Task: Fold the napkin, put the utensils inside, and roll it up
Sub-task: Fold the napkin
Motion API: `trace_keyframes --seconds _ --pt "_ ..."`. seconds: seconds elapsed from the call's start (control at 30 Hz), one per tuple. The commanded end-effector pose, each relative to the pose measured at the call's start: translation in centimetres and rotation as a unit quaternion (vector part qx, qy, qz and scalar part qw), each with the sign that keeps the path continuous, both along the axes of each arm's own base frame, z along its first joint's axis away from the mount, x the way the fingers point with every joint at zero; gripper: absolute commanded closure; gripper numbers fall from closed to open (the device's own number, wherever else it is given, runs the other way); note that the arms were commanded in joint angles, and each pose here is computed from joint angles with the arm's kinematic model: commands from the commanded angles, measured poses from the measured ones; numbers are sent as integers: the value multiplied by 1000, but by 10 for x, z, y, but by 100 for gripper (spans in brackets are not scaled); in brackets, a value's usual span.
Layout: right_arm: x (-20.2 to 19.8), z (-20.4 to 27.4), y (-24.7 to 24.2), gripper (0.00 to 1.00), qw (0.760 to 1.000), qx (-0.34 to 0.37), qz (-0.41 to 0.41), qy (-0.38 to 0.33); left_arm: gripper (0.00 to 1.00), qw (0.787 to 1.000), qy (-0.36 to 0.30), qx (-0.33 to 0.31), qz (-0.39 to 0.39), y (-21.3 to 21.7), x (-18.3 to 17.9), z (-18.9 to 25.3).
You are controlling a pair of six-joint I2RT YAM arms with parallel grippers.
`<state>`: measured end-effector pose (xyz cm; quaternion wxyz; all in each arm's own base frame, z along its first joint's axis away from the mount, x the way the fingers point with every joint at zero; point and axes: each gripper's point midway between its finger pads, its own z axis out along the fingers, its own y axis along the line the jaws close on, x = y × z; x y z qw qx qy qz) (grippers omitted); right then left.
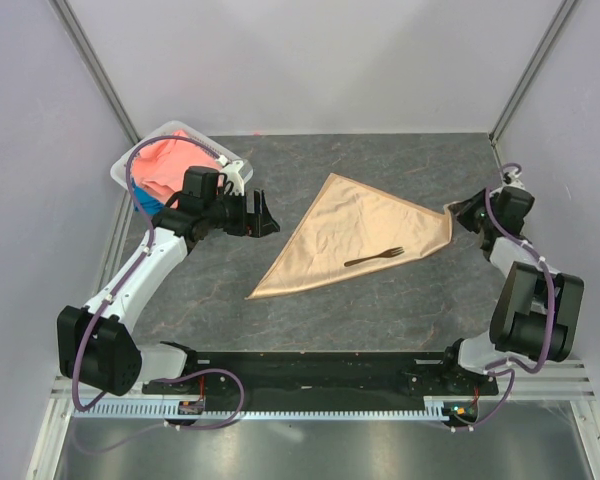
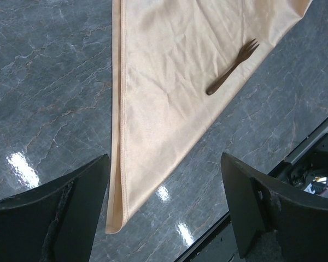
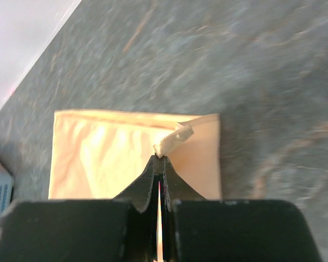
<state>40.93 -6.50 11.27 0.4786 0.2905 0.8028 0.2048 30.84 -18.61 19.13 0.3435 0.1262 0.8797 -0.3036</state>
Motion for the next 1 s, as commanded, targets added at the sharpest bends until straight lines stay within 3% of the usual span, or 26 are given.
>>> trace_keyframes --seconds 0.0,0.43,0.97 --pt "-4 6 41 100 998 -25 50 -6 11 1000 -20 -4 -19 -5 3 7" --pt "-33 3 188 100 982 -4 187 1 11 1000 -21 -8 -22 -6 1 9" --pt "-54 -7 273 100 968 25 250 10 11 999 -29 -11 -22 -6 0 15"
